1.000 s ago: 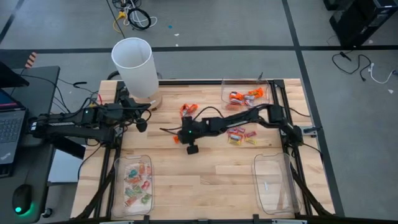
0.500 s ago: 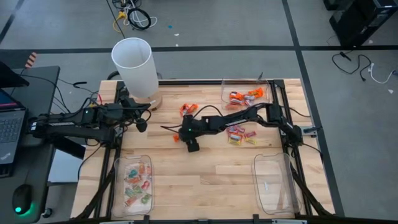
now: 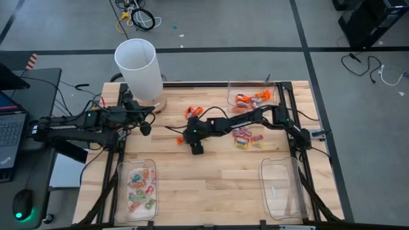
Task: Sort candy
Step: Put the large orange chocolate bar into the top right transparent bin
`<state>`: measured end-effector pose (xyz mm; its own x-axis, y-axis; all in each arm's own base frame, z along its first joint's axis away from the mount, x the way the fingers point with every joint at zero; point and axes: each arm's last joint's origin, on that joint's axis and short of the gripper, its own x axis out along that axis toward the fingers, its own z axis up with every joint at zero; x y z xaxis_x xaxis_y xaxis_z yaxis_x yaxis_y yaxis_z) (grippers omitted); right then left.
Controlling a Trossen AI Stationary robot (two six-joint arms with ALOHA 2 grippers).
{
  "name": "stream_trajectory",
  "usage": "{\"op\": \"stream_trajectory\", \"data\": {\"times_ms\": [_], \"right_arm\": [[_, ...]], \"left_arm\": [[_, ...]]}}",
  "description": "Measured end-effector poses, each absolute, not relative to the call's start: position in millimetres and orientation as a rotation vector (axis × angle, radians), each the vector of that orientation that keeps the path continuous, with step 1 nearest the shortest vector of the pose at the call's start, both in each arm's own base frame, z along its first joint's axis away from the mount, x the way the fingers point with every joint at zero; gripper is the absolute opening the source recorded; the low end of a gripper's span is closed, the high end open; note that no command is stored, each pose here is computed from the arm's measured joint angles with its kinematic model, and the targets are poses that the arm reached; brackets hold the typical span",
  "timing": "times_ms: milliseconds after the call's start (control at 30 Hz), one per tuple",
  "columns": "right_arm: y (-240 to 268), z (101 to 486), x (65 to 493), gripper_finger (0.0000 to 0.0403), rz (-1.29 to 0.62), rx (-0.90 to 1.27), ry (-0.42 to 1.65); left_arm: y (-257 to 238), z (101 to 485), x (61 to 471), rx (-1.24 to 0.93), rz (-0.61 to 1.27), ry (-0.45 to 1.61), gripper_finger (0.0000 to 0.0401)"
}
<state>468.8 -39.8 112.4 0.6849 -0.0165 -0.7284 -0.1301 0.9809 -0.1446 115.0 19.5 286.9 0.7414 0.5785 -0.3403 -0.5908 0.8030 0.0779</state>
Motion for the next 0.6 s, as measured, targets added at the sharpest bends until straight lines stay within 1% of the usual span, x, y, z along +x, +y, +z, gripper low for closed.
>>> {"op": "stream_trajectory", "data": {"times_ms": [133,233,600], "right_arm": [[-37.0,101.0,471.7,0.0181,0.076,-0.181,0.814],[-36.8,99.9,471.6,0.0172,0.071,-0.167,0.818],[-36.4,109.6,469.6,0.0131,0.067,-0.168,0.811]], "left_arm": [[19.5,286.2,116.4,-0.034,0.641,0.368,0.0000],[19.6,285.4,117.8,-0.031,0.640,0.377,0.0000],[19.7,283.5,121.4,-0.026,0.641,0.395,0.0000]]}}
